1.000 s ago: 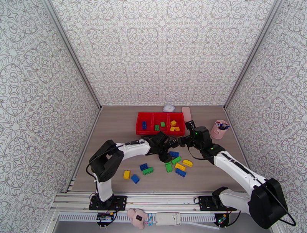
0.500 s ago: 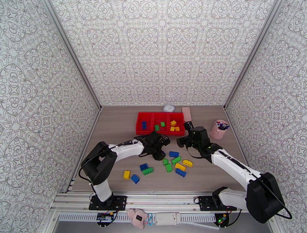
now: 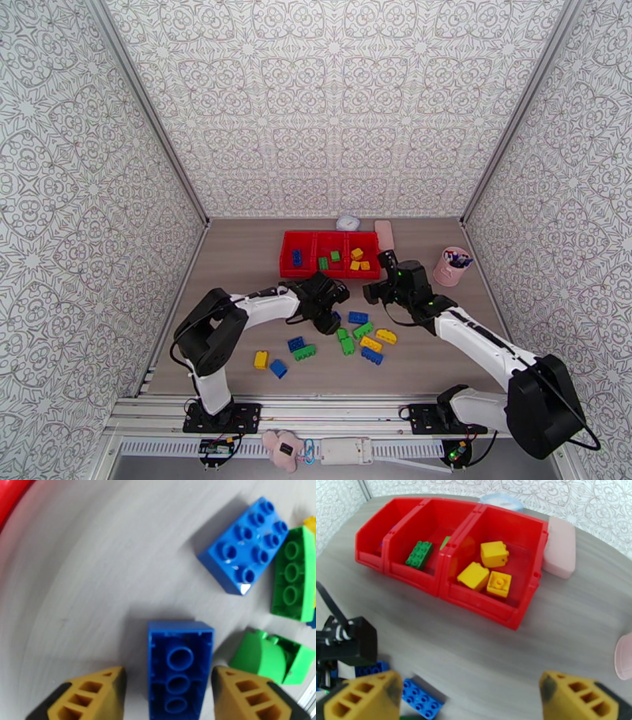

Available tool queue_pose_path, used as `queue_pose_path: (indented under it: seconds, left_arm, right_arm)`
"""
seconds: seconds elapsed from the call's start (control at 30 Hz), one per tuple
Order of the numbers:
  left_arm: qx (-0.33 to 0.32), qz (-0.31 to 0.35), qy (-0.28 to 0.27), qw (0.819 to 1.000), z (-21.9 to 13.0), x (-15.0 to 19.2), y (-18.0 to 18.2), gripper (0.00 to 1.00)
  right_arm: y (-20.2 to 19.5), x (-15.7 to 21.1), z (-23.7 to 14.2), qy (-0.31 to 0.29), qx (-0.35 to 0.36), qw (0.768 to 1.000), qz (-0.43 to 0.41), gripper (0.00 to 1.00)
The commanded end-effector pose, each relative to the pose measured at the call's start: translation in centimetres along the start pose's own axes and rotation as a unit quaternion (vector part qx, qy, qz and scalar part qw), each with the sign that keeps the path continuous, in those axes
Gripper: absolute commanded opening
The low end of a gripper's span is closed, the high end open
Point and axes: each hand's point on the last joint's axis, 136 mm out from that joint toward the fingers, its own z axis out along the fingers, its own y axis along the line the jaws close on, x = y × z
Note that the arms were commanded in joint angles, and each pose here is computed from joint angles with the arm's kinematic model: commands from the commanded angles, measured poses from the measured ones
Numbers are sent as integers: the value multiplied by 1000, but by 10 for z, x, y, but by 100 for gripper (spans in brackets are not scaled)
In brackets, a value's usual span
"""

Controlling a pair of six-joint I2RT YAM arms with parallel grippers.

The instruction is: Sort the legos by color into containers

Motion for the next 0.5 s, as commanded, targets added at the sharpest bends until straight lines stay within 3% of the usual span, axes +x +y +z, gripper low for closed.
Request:
queue_pose_path:
  seconds: [0.0,0.3,0.47]
  left_arm:
    - [1,8,9,1000,4,-2,0,53]
    - [-7,-1,-17,1000,-6,-8,5,35]
    - [-29,-16,-46,998,-19,-13,13,32]
  right_arm:
    - [3,-15,-1,-15,-6,1000,1,95]
    - [6,-20,-2,-23,-17,1000,7,95]
    - [18,-25,0,-30,-50,998,17,96]
